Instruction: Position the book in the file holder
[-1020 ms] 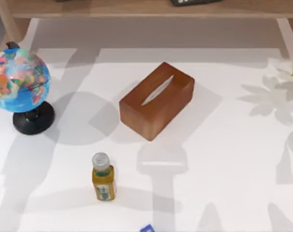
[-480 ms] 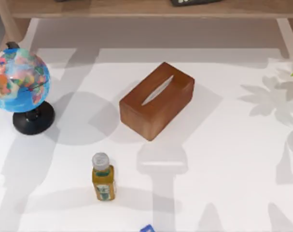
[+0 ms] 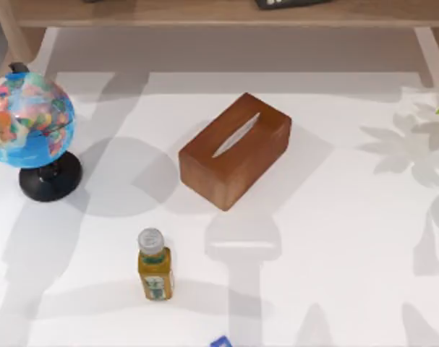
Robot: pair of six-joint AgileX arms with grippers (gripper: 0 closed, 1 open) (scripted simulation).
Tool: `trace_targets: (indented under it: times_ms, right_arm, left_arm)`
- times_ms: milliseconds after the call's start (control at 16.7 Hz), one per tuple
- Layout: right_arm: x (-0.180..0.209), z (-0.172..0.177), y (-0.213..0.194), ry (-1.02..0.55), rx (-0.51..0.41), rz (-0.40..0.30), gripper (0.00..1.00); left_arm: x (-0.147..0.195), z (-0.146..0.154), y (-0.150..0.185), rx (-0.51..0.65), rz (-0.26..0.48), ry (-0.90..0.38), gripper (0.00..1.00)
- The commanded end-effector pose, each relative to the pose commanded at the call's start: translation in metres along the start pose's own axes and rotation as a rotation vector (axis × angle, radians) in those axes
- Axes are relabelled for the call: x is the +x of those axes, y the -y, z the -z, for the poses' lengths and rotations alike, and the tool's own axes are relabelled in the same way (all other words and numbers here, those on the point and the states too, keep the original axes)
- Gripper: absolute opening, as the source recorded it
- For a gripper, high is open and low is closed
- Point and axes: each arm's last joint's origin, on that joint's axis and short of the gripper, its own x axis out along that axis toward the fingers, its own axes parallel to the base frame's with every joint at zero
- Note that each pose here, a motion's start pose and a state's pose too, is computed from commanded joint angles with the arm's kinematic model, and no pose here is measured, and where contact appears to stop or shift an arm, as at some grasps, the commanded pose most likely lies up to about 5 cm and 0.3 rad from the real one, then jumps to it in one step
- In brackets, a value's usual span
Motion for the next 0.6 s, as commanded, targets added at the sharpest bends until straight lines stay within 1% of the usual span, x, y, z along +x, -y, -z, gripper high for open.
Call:
trace_targets:
  times_ms: [480,600]
  right_arm:
    - [0.0,0.0,0.0,0.0,0.0,0.0,1.0]
    - [0.0,0.0,0.0,0.0,0.0,0.0,1.0]
  left_arm:
    - [0.001,-0.001,0.002,0.003,0.003,-0.006,0.0]
    - [-0.001,-0.011,0.001,0.0,0.002,0.006,0.0]
